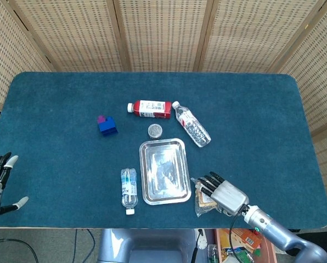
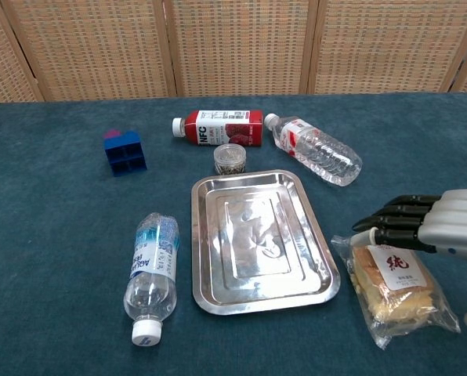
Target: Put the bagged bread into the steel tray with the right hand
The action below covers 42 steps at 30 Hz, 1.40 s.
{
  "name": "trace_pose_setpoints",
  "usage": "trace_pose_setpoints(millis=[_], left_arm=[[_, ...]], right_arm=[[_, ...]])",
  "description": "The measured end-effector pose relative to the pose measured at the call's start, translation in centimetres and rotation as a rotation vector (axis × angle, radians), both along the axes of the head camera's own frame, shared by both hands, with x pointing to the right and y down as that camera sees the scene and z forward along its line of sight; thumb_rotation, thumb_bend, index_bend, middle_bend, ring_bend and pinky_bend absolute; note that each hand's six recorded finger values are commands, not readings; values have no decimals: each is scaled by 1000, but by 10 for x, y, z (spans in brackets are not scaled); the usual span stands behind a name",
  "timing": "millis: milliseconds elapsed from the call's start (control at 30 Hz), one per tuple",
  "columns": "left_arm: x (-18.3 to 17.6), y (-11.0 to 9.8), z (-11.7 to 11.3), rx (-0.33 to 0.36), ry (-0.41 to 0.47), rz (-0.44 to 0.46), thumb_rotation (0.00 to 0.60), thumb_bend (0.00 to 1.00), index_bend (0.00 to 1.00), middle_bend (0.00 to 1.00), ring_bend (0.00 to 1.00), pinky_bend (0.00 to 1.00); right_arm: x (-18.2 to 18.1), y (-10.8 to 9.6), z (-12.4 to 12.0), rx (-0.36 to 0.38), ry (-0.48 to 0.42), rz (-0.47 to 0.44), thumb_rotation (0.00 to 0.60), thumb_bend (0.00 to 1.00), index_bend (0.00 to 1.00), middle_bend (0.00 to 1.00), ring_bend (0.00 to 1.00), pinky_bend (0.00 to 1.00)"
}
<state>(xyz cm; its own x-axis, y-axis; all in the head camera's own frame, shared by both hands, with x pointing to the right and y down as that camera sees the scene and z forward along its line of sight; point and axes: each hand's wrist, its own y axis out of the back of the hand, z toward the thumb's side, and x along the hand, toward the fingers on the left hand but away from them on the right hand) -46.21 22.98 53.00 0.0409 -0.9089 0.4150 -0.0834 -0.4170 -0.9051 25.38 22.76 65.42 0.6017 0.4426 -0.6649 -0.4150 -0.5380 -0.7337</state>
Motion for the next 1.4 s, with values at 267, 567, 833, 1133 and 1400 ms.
trace_pose_setpoints(millis=[267, 567, 833, 1133, 1400], left_arm=[[-5, -4, 3, -12, 0, -20, 600, 0, 0, 0, 0, 0], [-7, -9, 10, -37, -1, -32, 600, 0, 0, 0, 0, 0], [-3, -16, 16, -46, -2, -27, 600, 0, 0, 0, 0, 0], [-11, -20, 20, -56, -16, -60, 600, 0, 0, 0, 0, 0], [-16, -20, 21, -58, -20, -76, 600, 0, 0, 0, 0, 0]], right_arm=[[-17, -3, 22, 53, 37, -35, 600, 140, 491, 525, 438, 380], [-51, -37, -13, 147, -101, -6, 600, 175, 511, 544, 450, 386], [-108, -93, -33, 205, -133, -14, 600, 174, 511, 544, 450, 386], [-207, -103, -1, 215, -87, -134, 600, 174, 509, 542, 450, 386], [-230, -103, 12, 313, 8, -226, 600, 0, 0, 0, 0, 49]])
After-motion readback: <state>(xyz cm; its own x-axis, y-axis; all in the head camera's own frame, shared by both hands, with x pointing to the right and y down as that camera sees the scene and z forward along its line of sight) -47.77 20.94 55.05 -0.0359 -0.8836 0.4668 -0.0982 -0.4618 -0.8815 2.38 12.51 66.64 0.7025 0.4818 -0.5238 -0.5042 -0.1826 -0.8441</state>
